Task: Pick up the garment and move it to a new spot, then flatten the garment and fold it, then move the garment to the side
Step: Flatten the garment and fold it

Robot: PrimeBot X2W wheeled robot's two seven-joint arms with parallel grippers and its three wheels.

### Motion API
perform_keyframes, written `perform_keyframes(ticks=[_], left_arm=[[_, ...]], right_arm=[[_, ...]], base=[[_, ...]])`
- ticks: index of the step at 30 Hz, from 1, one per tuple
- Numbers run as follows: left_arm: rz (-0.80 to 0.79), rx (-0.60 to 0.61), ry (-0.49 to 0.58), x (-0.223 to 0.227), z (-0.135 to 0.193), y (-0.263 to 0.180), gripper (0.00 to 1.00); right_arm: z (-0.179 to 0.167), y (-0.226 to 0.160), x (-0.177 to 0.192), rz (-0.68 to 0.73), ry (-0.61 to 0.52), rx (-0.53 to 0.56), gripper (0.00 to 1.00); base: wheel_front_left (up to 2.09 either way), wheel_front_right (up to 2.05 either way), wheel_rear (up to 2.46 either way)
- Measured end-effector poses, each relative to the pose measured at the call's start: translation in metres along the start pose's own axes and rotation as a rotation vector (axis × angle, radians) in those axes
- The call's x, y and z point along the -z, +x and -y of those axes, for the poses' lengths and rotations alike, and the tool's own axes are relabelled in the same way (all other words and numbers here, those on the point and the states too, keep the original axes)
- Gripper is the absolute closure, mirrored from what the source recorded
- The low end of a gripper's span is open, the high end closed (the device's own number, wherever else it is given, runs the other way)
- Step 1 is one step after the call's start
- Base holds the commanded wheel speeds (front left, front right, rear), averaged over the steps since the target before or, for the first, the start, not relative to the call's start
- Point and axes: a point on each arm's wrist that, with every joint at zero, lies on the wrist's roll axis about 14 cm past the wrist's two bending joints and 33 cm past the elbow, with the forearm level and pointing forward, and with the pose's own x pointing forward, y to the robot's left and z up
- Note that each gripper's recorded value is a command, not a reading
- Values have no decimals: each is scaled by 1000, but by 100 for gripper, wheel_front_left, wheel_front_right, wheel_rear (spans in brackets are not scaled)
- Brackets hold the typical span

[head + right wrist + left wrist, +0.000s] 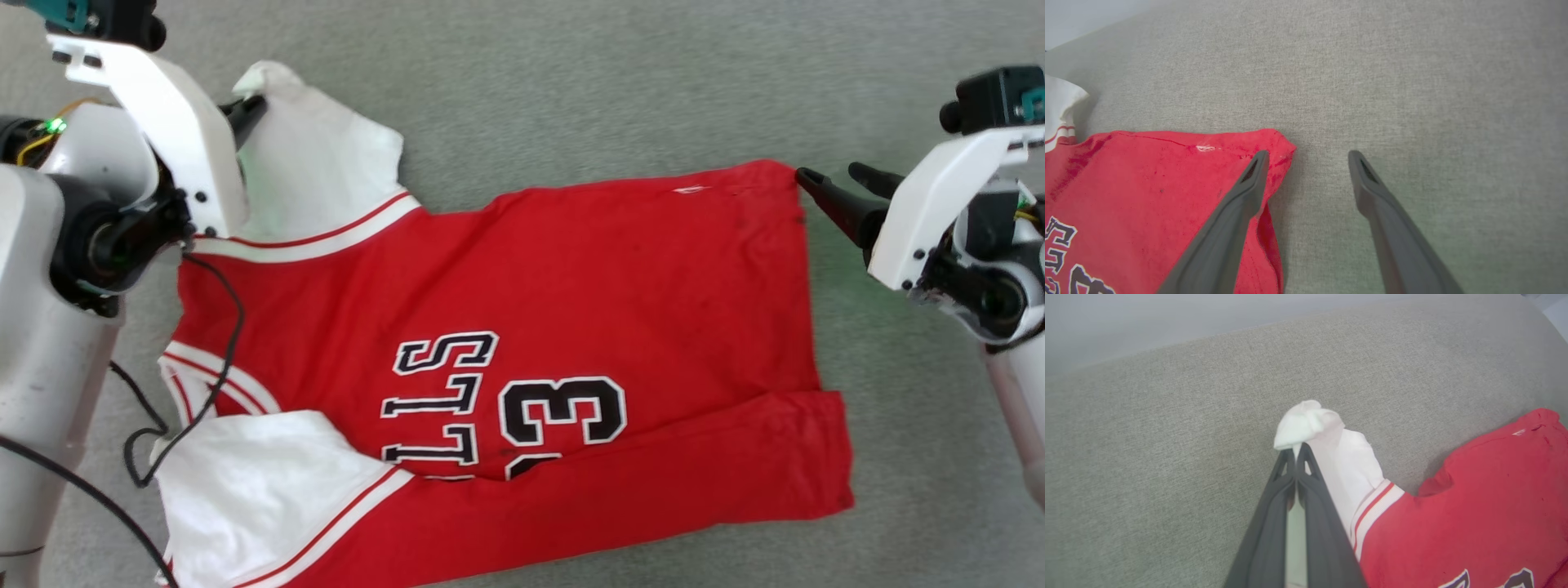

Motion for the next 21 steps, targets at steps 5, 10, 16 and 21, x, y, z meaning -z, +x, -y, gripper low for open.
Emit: perform_keyframes(ticks=[5,10,16,21], left_arm=[[-6,-2,-39,14,-9,3,100],[-25,-27,-72,33,-26,3,100],[18,-47,-78,23,-31,-6,100],[93,-62,-93,10,-32,-23,100]], right_arm=[[-13,35,20,-165,-11,-32,0],[-20,60,35,-314,-21,-44,82],[-25,56,28,-297,-34,-45,100],[-28,41,3,-201,-58,-44,100]], base=[[0,0,0],[0,0,0],[0,0,0],[0,0,0]])
